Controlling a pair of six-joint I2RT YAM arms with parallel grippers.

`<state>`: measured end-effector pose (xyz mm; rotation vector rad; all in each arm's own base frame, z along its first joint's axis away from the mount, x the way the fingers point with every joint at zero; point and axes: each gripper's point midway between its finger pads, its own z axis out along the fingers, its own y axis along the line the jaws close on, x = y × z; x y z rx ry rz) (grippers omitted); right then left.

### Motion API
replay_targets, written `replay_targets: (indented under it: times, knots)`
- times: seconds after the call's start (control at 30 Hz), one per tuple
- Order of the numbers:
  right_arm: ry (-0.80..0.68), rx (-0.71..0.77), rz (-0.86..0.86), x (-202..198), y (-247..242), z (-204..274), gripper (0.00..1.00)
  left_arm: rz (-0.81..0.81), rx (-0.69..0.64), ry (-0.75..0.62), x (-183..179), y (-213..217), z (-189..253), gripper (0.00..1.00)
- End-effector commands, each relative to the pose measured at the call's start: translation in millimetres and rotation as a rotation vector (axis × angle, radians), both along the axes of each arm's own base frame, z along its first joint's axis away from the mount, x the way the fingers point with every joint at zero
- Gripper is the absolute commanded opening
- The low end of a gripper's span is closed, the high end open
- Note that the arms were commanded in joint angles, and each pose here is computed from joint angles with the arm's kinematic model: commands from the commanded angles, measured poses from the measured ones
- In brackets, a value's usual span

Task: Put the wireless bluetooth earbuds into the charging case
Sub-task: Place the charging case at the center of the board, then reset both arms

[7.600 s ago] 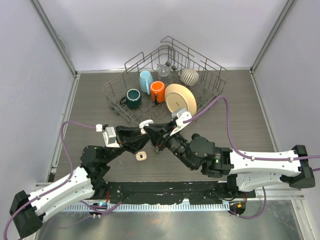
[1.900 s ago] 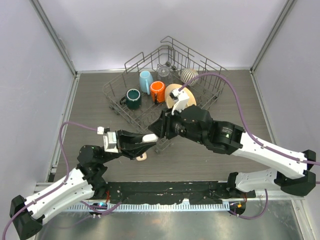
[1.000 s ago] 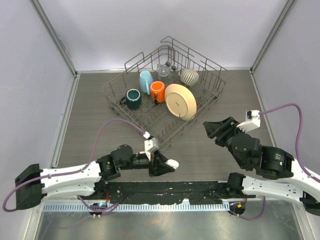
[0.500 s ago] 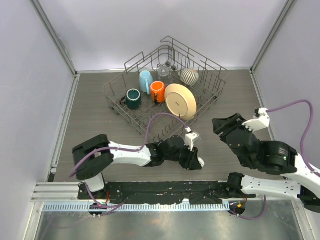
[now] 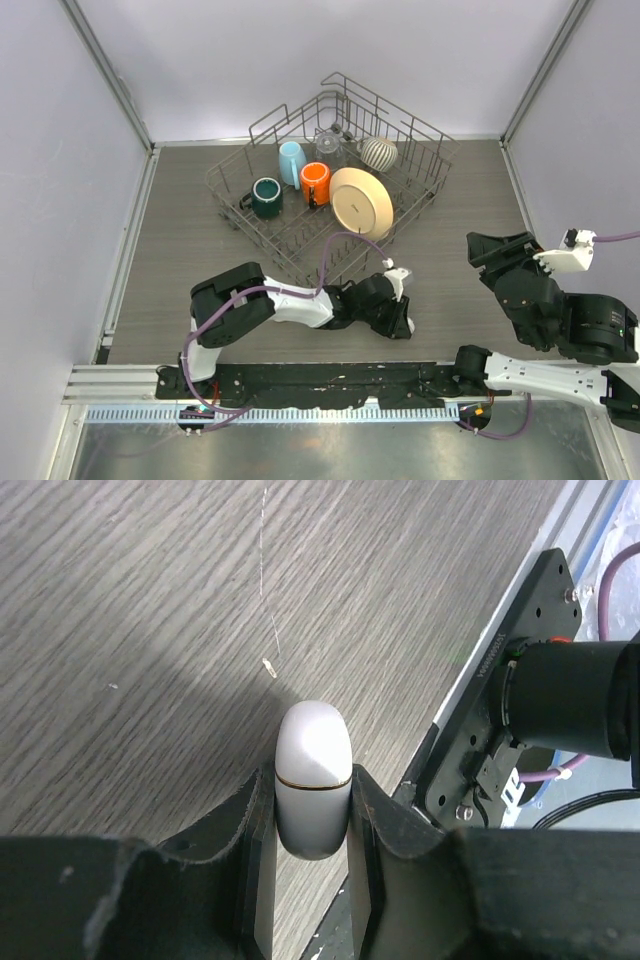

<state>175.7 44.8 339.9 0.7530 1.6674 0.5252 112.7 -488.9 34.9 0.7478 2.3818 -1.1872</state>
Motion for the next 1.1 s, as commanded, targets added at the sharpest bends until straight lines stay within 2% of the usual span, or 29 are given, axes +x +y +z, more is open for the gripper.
replay_targets:
  times: [0.0, 0.13, 0.17, 0.23, 0.27, 0.5, 0.67, 0.77, 0.9, 1.07]
  knots:
    - [-0.044, 0.026, -0.068, 2.8, -12.5, 11.2, 0.55, 0.044, 0.027, -0.016, 7.7, -3.5, -0.4, 0.25]
    - [-0.048, 0.03, -0.071, 2.4, -14.3, 10.7, 0.55, 0.064, 0.046, -0.033, 12.1, -0.4, -0.7, 0.36]
    - [-0.049, 0.028, -0.073, 2.5, -14.9, 10.8, 0.55, 0.065, 0.047, -0.04, 12.9, 0.2, 0.5, 0.48]
    - [-0.05, 0.022, -0.079, 2.7, -15.8, 10.1, 0.55, 0.077, 0.051, -0.064, 17.1, 2.1, 6.1, 0.53]
    - [-0.048, 0.017, -0.077, 2.9, -14.9, 9.2, 0.55, 0.078, 0.05, -0.074, 18.4, 2.5, 9.7, 0.59]
    - [-0.041, 0.001, -0.089, 2.8, -17.3, 2.0, 0.55, 0.108, 0.091, -0.186, 34.5, 11.2, 34.8, 0.61]
    - [-0.042, -0.003, -0.107, 1.6, -23.7, 0.2, 0.55, 0.122, 0.086, -0.319, 41.4, 15.9, 87.4, 0.62]
    - [-0.034, -0.008, -0.114, 0.6, -26.4, -5.3, 0.55, 0.101, 0.041, -0.414, 35.9, 14.5, 133.3, 0.62]
    - [-0.023, -0.041, -0.119, 0.6, -27.6, -12.3, 0.56, 0.117, -0.068, -0.445, 29.5, 20.4, 189.0, 0.62]
    - [-0.002, -0.129, -0.133, 2.4, -27.2, -24.5, 0.56, 0.156, -0.134, -0.505, 29.0, 51.1, 229.9, 0.63]
